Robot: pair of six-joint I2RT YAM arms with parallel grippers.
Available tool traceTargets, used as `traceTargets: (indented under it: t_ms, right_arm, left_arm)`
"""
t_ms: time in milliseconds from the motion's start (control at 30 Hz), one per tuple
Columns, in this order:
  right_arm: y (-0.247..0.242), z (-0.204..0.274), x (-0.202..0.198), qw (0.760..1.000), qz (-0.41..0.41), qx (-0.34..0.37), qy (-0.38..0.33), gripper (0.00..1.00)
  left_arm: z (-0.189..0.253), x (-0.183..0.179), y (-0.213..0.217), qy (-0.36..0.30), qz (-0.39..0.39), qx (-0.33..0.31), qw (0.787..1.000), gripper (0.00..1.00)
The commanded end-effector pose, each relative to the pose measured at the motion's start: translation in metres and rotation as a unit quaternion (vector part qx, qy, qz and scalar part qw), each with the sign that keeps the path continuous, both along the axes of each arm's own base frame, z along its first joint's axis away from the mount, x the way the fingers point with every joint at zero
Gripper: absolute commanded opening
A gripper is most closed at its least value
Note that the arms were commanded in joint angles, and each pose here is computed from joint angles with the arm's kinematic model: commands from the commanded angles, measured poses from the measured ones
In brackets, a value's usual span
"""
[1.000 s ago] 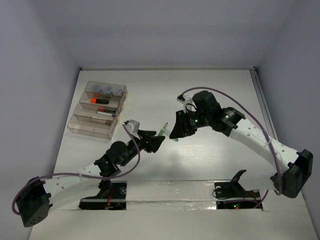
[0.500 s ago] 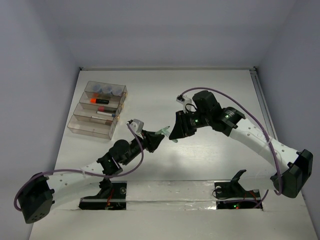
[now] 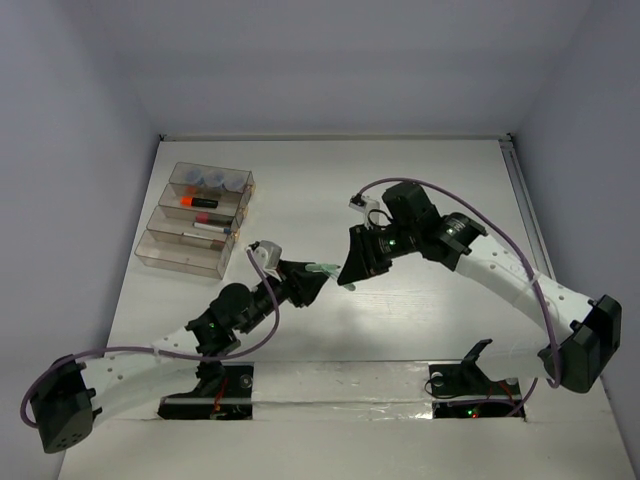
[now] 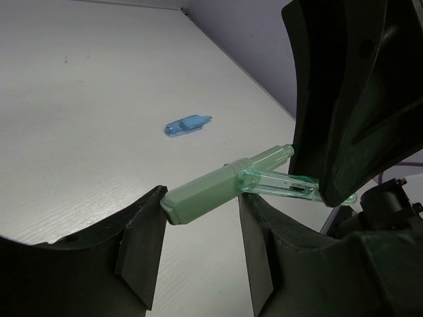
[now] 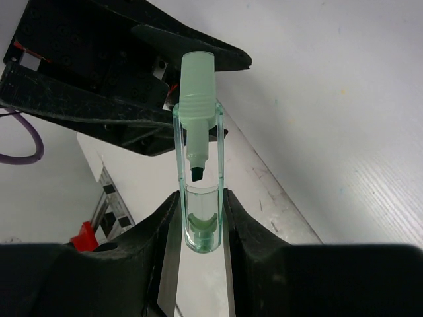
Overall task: Sort the stationery into containers
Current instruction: Close the pen cap on the pen.
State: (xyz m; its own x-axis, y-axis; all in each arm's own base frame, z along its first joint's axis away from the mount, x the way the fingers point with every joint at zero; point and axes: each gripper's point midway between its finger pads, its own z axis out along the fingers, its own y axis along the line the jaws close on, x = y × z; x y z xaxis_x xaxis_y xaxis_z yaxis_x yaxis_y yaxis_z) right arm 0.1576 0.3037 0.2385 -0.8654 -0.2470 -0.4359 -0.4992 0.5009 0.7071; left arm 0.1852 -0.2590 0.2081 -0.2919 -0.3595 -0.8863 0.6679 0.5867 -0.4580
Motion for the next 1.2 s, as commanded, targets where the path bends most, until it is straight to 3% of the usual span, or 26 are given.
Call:
traceTargets:
  t_ms: [0,400,533,633,1167]
  right_arm:
    - [-0.004,0.003,0.003,1.000,0.005,-0.003,0.006,0.04]
    - [-0.016,0.035,-0.005,0.998,0.017,0.027,0.050,0.04]
    - [-0.017,0.033,-0.012,0.996,0.024,0.033,0.080,0.03]
    - [-0.016,0.040,-0.011,0.996,0.024,0.044,0.071,0.02]
    - [-0.018,0.053,-0.008,0.997,0.024,0.051,0.053,0.02]
  left_arm:
    - [0.041,-0.012,-0.006,-0.047,-0.025,-0.046,0.998,0.42]
    - [0.048,-0.026,0.006,-0.065,-0.012,-0.022,0.998,0.46]
    - [0.057,-0.030,0.017,-0.080,-0.007,-0.041,0.996,0.58]
    - [0.061,-0.031,0.017,-0.085,-0.009,-0.039,0.996,0.61]
    - [0.069,-0.026,-0.012,-0.093,-0.032,-0.017,0.995,0.51]
